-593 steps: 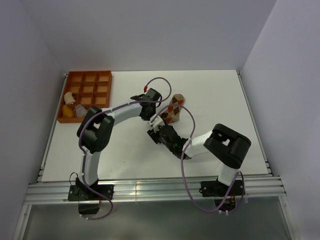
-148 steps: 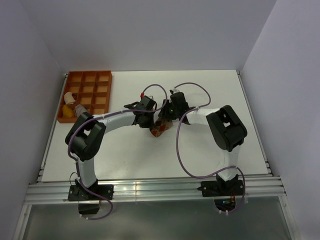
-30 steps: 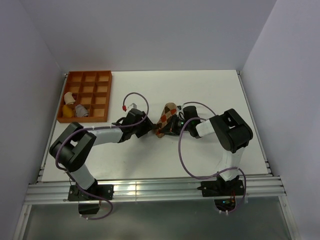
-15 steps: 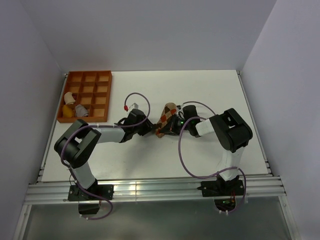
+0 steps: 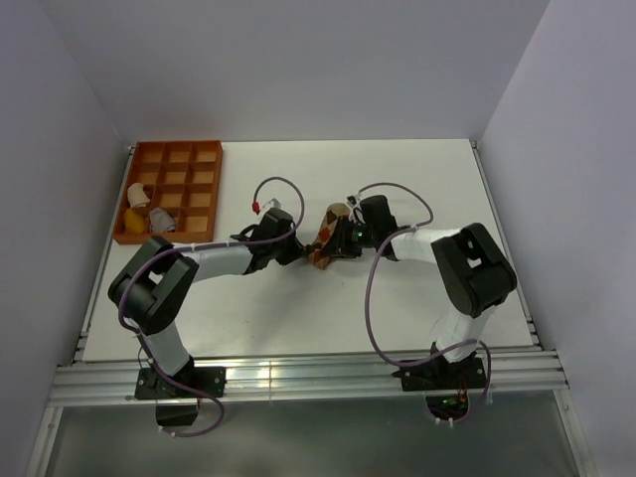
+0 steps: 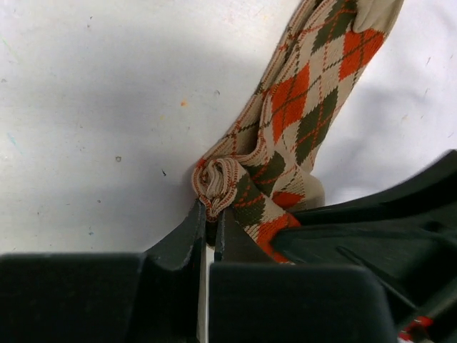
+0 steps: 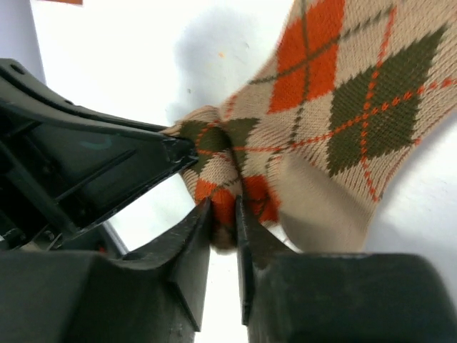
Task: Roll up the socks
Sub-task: Roll the sock at the center of the board.
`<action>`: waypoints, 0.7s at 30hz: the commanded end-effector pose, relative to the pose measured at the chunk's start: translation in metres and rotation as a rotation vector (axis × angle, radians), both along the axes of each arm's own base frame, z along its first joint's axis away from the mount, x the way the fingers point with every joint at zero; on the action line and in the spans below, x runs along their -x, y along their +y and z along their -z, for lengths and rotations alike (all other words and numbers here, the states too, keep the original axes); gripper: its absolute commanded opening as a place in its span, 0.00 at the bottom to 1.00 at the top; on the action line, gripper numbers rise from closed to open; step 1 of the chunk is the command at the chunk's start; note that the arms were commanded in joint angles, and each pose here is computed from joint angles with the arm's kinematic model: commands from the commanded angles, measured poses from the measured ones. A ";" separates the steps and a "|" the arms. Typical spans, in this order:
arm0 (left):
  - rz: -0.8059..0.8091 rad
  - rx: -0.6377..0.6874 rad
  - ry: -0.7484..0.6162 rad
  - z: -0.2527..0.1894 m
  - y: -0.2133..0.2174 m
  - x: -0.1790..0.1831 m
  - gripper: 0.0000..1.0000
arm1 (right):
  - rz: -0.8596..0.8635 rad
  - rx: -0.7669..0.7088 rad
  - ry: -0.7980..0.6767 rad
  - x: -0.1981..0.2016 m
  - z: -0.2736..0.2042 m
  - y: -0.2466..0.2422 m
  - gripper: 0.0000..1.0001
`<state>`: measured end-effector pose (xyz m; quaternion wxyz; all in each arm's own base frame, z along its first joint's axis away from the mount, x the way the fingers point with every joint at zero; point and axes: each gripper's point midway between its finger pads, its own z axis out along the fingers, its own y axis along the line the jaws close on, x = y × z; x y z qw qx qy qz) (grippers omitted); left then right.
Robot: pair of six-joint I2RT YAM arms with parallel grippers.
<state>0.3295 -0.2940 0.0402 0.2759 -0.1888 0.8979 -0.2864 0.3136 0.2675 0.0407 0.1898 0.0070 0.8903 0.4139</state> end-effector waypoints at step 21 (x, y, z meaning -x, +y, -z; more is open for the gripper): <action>0.143 -0.241 0.099 0.003 0.026 0.021 0.00 | 0.216 0.365 -0.198 -0.106 0.007 -0.040 0.41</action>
